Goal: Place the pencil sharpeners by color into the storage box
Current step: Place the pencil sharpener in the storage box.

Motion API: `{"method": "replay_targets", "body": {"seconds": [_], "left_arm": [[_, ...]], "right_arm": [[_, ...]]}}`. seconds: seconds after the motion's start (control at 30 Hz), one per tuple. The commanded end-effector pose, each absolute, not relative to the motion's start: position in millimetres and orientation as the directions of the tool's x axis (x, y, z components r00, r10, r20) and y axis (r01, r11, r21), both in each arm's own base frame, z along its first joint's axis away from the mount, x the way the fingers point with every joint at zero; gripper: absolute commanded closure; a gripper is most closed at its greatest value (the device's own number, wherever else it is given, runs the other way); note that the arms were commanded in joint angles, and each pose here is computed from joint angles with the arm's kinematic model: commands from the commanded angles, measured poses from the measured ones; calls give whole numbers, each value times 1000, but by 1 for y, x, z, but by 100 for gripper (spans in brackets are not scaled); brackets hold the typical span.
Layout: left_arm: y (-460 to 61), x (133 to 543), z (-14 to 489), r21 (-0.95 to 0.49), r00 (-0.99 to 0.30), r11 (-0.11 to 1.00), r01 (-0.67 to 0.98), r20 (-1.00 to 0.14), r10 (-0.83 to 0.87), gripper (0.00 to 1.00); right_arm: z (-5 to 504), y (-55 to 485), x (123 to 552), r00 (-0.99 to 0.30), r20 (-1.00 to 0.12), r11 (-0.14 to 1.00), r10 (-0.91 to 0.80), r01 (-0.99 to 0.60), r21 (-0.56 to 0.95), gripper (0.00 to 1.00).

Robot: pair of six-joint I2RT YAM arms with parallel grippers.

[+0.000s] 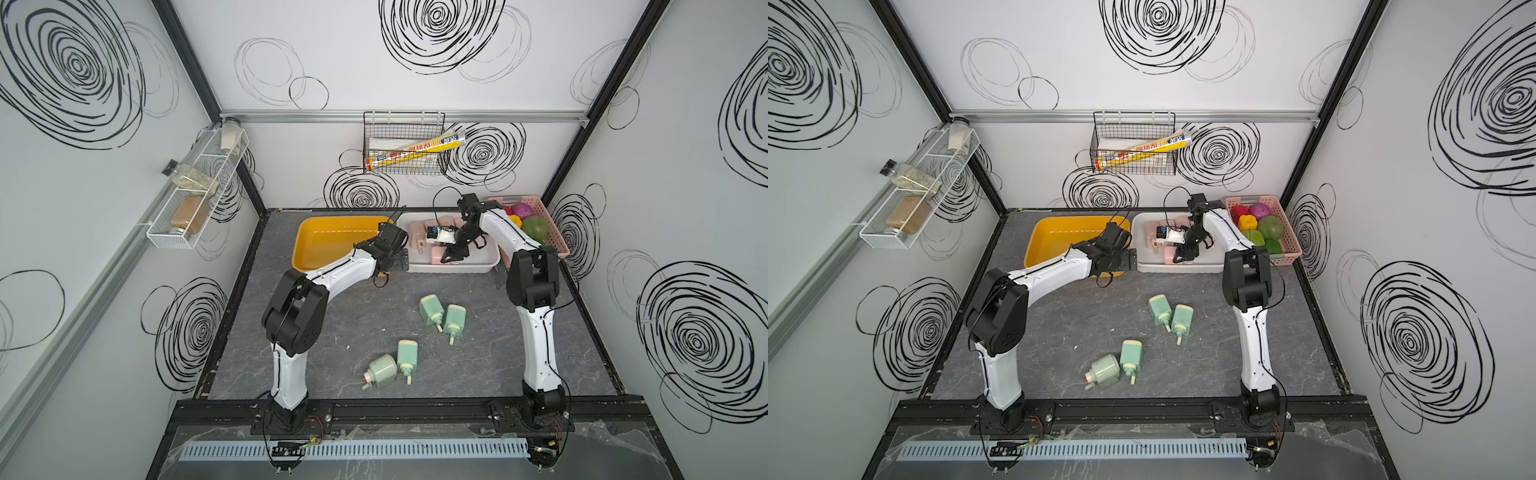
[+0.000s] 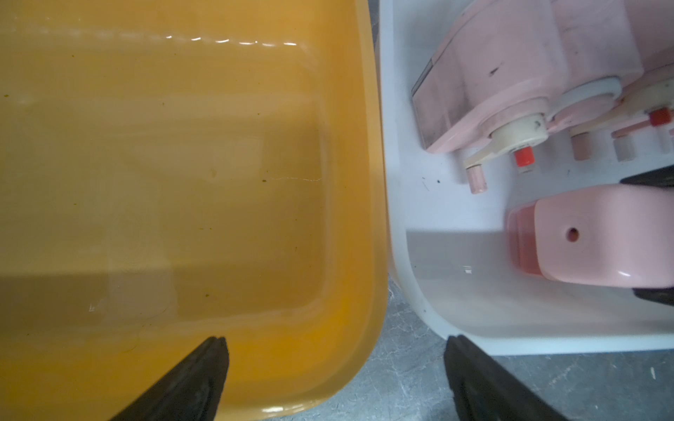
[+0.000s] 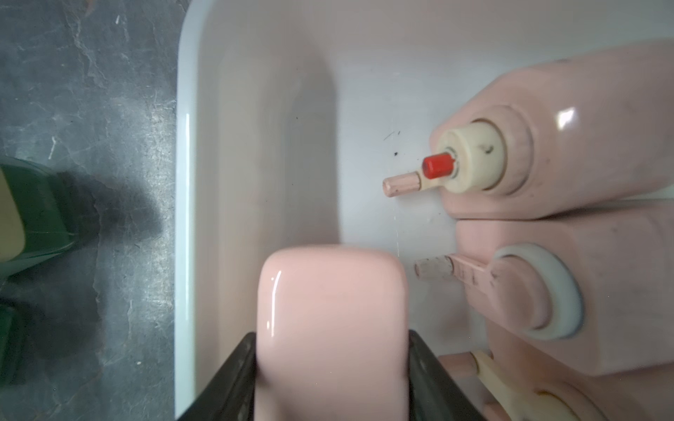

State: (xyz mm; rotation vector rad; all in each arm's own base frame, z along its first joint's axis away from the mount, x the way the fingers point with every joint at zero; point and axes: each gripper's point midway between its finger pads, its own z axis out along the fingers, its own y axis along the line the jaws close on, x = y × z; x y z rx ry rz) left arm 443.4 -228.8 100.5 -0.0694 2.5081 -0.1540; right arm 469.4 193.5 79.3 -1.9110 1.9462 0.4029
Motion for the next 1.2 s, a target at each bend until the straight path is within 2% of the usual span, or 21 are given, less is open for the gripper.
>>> {"method": "replay_targets", "body": {"seconds": [0.0,0.2,0.3,0.47,0.53,1.17], "left_arm": [[-228,448,103,-117,-802,993,-16,-592,-83,1],[-228,447,104,-117,-801,993,-11,-593,-78,1],[-228,447,105,-116,-800,993,-13,-595,-80,1],[-228,446,103,-116,-802,993,-12,-592,-78,1],[-228,446,102,-118,-803,993,-13,-590,-80,1],[-232,445,106,-142,-803,990,-1,-590,-85,1]], "right_arm": [[81,198,479,37,-462,14,-886,-994,-106,60],[85,196,481,35,-451,23,-892,-992,-123,54],[88,197,481,35,-456,25,-889,-992,-124,47],[94,197,480,37,-465,26,-885,-991,-128,45],[98,198,480,39,-472,27,-881,-991,-132,40],[124,194,468,69,-469,12,-880,-986,-168,34]]}}
